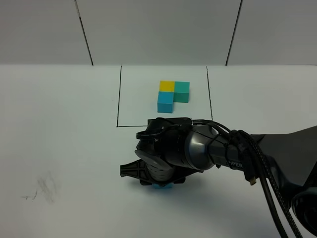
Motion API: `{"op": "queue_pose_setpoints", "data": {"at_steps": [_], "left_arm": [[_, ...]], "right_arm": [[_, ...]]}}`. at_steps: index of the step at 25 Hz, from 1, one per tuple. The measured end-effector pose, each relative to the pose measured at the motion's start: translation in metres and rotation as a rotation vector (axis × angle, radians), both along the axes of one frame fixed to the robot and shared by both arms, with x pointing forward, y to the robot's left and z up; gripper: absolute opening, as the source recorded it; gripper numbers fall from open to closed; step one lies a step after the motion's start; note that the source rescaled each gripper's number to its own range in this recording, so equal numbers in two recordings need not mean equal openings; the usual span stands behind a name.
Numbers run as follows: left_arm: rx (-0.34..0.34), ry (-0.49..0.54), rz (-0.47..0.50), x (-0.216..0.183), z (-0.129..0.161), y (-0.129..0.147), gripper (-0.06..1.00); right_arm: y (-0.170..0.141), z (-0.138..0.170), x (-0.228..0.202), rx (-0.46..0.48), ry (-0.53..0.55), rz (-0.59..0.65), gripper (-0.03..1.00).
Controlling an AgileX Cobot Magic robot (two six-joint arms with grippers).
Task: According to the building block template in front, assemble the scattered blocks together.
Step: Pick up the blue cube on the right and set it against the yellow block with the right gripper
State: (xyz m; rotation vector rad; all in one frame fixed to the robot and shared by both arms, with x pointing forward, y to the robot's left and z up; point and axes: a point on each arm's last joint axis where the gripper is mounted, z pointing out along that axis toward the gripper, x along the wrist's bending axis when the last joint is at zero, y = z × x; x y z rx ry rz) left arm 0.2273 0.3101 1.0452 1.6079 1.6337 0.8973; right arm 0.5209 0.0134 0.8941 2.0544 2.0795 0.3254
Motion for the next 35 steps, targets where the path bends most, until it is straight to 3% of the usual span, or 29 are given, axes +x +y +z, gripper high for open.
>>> {"op": "queue_pose_setpoints", "data": {"at_steps": [24,32,34,35], "left_arm": [[-0.001,0.0,0.001,0.0,0.0,0.0,0.52],[-0.001,0.0,0.001,0.0,0.0,0.0,0.52],[-0.001,0.0,0.001,0.0,0.0,0.0,0.52],[-0.001,0.0,0.001,0.0,0.0,0.0,0.52]], "right_arm": [[-0.0023,-0.0002,0.0002,-0.01,0.035,0.03,0.02],[0.0009,-0.0003,-0.0008,0.033,0.048,0.011,0.02],[0.002,-0.0006,-0.0007,0.046,0.048,0.008,0.11],[0.0022,-0.0021,-0.0008,0.046,0.051,0.008,0.22]]}}
